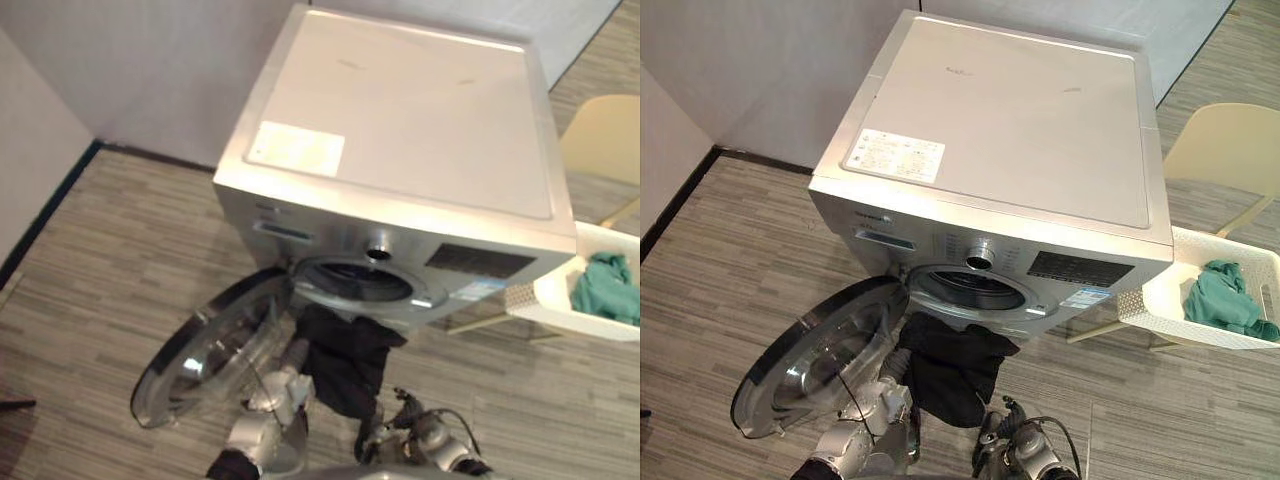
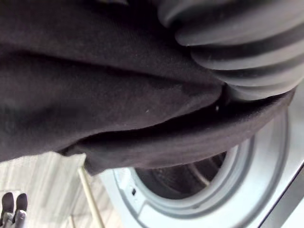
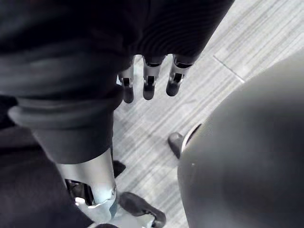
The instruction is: Pick up the laundry basket with both hands and put the clothes into the washing machine.
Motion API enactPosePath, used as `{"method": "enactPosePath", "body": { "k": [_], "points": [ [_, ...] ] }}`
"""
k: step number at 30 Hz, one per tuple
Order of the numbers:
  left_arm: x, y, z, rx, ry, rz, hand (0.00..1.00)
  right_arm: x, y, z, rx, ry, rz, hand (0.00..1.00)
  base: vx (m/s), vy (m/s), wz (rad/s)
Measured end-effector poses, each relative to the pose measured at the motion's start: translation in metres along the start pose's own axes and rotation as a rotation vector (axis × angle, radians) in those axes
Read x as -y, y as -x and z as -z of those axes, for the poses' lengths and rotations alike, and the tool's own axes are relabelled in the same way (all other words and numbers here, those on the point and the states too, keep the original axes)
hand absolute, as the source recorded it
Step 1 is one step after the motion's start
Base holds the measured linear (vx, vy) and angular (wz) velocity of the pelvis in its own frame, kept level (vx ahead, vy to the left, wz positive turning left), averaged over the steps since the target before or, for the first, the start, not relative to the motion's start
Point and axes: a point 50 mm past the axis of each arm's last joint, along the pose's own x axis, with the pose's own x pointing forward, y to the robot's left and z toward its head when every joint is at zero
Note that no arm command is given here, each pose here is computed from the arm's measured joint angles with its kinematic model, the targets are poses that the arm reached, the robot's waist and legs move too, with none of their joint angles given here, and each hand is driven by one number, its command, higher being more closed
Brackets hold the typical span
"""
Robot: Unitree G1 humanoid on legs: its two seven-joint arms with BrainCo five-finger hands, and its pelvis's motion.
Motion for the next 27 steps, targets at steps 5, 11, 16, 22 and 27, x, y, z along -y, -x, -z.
{"method": "enactPosePath", "body": {
  "k": [5,11,16,22,27],
  "points": [
    [-0.008,0.003,-0.008,0.031,-0.023,-0.012,1.0,0.003,0.001,-0.001,0.008,-0.062,0.018,0.0,0.03,0.038,0.0],
    [-0.025,0.011,-0.003,0.025,-0.019,-0.078,1.0,0.002,0.002,-0.001,0.013,-0.08,0.019,0.0,0.04,-0.21,0.34],
    [-0.024,0.007,-0.009,0.055,0.013,-0.104,1.0,0.009,-0.001,-0.02,0.079,-0.035,0.038,0.0,0.04,-0.367,0.3],
    [0.012,-0.016,-0.066,0.245,0.122,-0.044,1.0,0.052,-0.001,-0.065,0.235,-0.122,0.194,0.0,-0.11,-0.179,0.44],
    [0.025,-0.034,-0.153,0.496,0.214,-0.051,1.0,0.06,0.01,-0.139,0.475,-0.179,0.225,0.0,-0.18,0.034,0.05]
  ]
}}
